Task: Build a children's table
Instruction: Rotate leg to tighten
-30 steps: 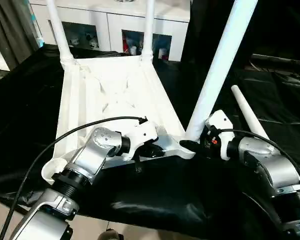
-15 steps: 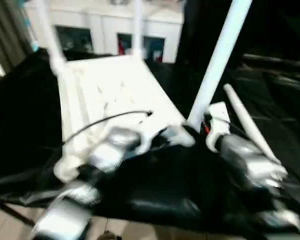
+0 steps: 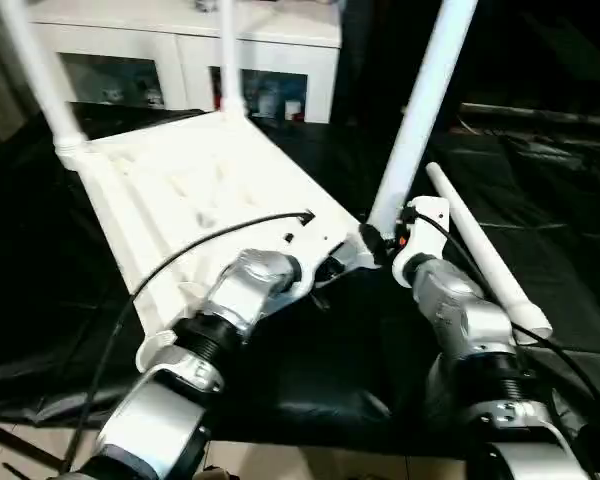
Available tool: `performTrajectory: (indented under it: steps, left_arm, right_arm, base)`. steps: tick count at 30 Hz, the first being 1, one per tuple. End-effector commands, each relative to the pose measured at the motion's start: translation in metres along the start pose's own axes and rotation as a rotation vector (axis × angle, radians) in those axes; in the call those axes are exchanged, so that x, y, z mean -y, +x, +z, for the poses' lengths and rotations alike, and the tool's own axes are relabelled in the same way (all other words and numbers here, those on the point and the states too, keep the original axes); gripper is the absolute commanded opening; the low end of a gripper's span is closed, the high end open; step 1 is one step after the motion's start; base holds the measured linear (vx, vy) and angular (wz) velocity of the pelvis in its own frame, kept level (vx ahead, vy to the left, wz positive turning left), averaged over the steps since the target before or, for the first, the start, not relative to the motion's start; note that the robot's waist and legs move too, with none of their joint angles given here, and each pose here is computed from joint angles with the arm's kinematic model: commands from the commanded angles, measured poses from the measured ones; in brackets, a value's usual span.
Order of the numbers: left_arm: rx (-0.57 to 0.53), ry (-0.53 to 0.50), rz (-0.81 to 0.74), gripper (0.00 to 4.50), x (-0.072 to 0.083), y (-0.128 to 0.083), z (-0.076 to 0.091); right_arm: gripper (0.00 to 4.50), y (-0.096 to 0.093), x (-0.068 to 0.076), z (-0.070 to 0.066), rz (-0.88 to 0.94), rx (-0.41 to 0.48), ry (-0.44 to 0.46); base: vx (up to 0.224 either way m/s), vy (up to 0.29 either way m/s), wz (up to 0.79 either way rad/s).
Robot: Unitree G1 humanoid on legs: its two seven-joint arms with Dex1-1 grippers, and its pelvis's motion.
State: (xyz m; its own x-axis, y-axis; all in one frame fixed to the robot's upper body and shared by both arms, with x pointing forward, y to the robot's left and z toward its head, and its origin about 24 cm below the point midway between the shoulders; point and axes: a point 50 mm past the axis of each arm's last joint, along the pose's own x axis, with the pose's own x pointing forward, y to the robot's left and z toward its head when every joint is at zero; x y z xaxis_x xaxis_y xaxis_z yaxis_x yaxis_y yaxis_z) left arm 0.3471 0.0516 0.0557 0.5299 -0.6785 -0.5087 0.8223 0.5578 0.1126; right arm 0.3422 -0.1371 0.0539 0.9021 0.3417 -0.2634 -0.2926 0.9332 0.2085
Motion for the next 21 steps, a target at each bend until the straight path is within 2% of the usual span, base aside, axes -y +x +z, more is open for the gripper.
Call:
performTrajectory:
  steps: [1, 2, 6, 10, 13, 21]
  left_arm:
    - [0.095, 0.075, -0.039, 0.00, -0.001, -0.007, 0.021]
    - [0.095, 0.076, -0.042, 0.00, -0.001, -0.007, 0.021]
    - [0.132, 0.137, -0.176, 0.00, 0.001, -0.020, 0.015]
    - [0.142, 0.166, -0.249, 0.00, 0.004, -0.027, 0.011]
    - [0.138, 0.198, -0.339, 0.00, 0.010, -0.035, 0.008]
    - [0.132, 0.213, -0.369, 0.00, 0.015, -0.039, 0.006]
  right_arm:
    - [3.48, -0.006, -0.008, -0.004, 0.164, -0.043, -0.062]
    - [3.48, -0.007, -0.008, -0.004, 0.171, -0.044, -0.067]
    - [3.48, -0.036, 0.011, -0.001, 0.351, -0.112, -0.246]
    - [3.48, -0.045, 0.020, 0.001, 0.394, -0.138, -0.307]
    - [3.48, -0.050, 0.023, 0.007, 0.426, -0.128, -0.306]
    - [3.48, -0.051, 0.017, 0.004, 0.495, -0.143, -0.301]
  base:
    - [0.000, 0.000, 0.00]
    - [0.000, 0.000, 0.00]
    - [0.000, 0.000, 0.00]
    - [0.000, 0.000, 0.00]
    - [0.000, 0.000, 0.00]
    - [0.000, 0.000, 0.00]
